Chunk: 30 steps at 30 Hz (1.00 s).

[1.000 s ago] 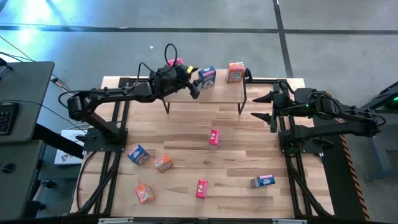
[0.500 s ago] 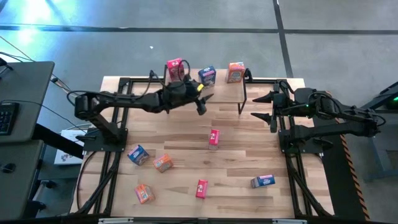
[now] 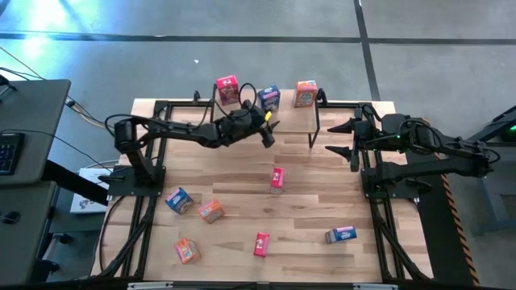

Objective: Stack cereal on shelf
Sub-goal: Put the top blue cereal box on the shelf

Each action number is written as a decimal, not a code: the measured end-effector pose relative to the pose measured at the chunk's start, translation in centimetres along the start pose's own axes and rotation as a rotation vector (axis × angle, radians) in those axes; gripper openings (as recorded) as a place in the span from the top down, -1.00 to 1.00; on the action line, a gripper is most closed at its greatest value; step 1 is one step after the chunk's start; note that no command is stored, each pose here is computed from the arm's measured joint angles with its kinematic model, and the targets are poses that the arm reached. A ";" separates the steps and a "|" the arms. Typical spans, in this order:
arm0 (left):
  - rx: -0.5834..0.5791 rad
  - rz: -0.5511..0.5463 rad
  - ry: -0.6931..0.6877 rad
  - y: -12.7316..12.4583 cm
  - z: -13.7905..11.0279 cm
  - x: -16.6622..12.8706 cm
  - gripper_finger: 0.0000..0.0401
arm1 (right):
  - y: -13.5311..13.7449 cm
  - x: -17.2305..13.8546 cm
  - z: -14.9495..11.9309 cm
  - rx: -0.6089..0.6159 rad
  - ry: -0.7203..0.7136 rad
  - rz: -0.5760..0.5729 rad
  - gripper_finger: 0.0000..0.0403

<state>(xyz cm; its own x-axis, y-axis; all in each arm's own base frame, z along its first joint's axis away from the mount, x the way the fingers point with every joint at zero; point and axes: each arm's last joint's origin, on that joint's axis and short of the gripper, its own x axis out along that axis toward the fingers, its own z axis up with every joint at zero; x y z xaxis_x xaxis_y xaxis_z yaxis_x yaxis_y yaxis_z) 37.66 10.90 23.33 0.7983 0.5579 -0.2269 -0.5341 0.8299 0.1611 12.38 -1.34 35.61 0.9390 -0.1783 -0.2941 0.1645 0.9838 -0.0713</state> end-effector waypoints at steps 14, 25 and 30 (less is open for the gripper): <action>-0.002 0.071 0.025 1.3 -0.5 0.6 -0.17 | 0.0 0.0 0.0 0.000 0.001 0.000 -0.29; -0.006 0.090 0.039 2.3 -0.7 0.9 -0.17 | 0.0 0.0 0.0 0.000 0.000 0.000 -0.29; -0.010 0.088 0.039 2.5 -0.8 1.0 -0.17 | 0.0 0.0 0.0 0.000 0.001 0.000 -0.29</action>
<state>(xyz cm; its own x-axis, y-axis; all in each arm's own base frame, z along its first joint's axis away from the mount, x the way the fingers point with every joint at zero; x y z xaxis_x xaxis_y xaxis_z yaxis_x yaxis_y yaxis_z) 36.87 13.56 22.79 0.7372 0.6281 -0.2492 -0.6043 0.7778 0.1728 12.39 -1.34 35.60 0.9388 -0.1786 -0.2946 0.1647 0.9838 -0.0714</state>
